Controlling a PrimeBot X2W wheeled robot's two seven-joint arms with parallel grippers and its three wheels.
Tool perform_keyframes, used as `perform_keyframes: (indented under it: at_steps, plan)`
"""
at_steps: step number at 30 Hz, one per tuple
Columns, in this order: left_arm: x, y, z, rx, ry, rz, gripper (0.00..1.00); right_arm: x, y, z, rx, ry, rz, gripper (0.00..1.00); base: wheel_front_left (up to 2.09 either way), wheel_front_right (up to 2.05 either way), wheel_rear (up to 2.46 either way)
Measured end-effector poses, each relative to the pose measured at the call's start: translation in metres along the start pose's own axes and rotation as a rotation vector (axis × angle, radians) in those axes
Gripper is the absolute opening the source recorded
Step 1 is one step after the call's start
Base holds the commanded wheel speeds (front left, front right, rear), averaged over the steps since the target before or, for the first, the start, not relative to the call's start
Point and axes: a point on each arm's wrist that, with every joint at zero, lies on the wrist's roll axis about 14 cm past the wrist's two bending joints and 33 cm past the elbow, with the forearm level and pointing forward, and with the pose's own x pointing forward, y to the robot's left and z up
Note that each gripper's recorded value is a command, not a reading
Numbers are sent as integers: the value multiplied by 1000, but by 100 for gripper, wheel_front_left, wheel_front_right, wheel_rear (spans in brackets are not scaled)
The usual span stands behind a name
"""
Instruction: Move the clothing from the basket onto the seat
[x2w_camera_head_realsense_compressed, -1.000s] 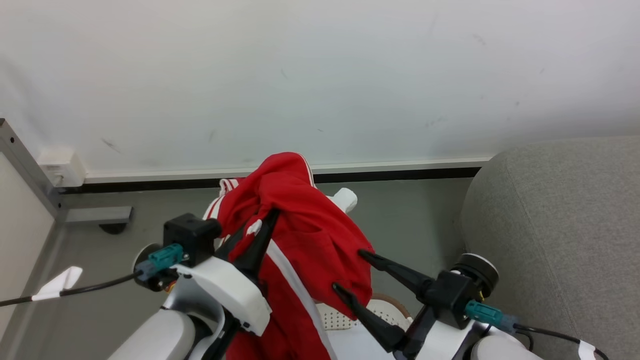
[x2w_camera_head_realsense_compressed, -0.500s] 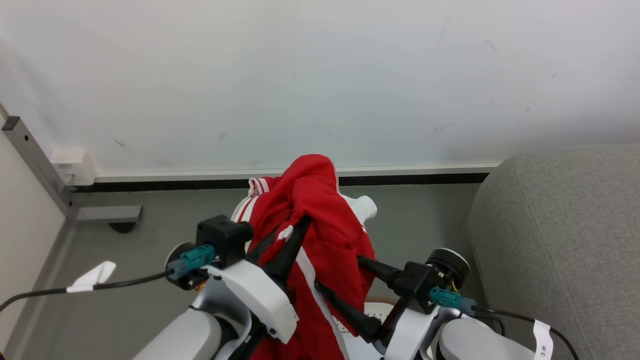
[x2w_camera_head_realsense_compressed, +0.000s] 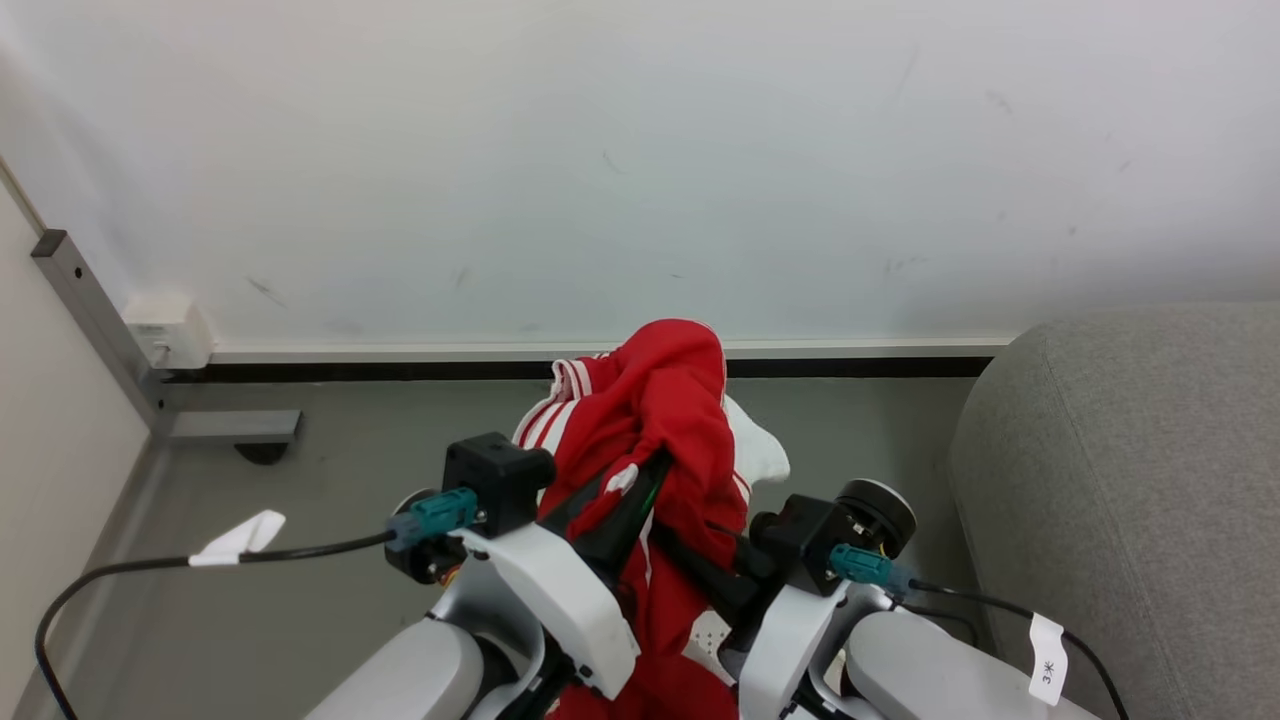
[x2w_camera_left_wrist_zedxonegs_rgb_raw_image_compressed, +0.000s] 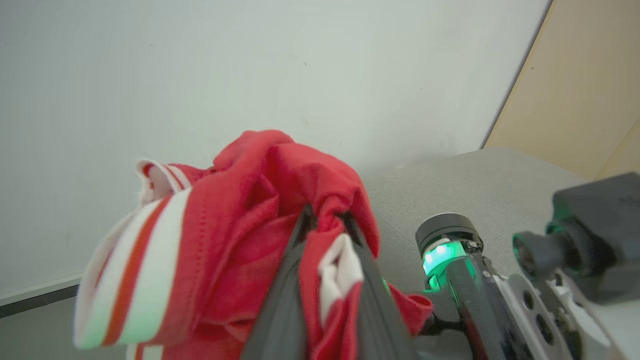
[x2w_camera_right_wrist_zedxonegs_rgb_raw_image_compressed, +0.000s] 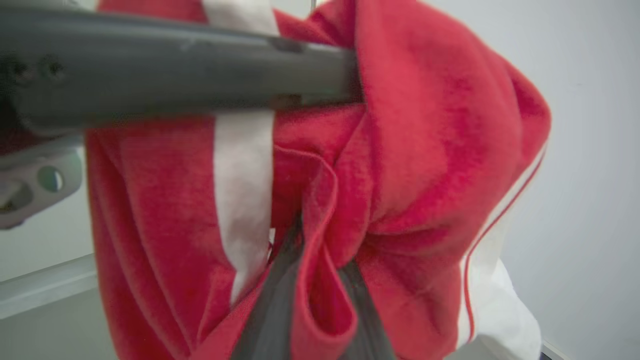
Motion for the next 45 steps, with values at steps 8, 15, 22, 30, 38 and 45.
perform_keyframes:
  at_steps: [8, 15, 22, 30, 38, 45]
  plan:
    - [0, 7, -4, 3, 8, 22, 0, -1, -6, 9, 40, -36, -20, 0, 0, 0, 0]
    - [1, 14, -7, 4, 3, 41, 100, -10, -25, 17, 106, -80, -84, 0, 0, 0, 0]
    - [3, 18, -11, 3, -4, 53, 100, -21, -50, 25, 113, -108, -145, 0, 0, 0, 0]
    - [6, 17, -14, 0, -3, 49, 100, -31, -64, 27, 106, -118, -188, 0, 0, 0, 0]
    - [11, 14, -16, 7, -6, 36, 100, -44, -84, 38, 84, -152, -246, 0, 0, 0, 0]
    - [21, 0, -24, 8, 12, -19, 100, -74, -117, 47, 51, -177, -358, 0, 0, 0, 0]
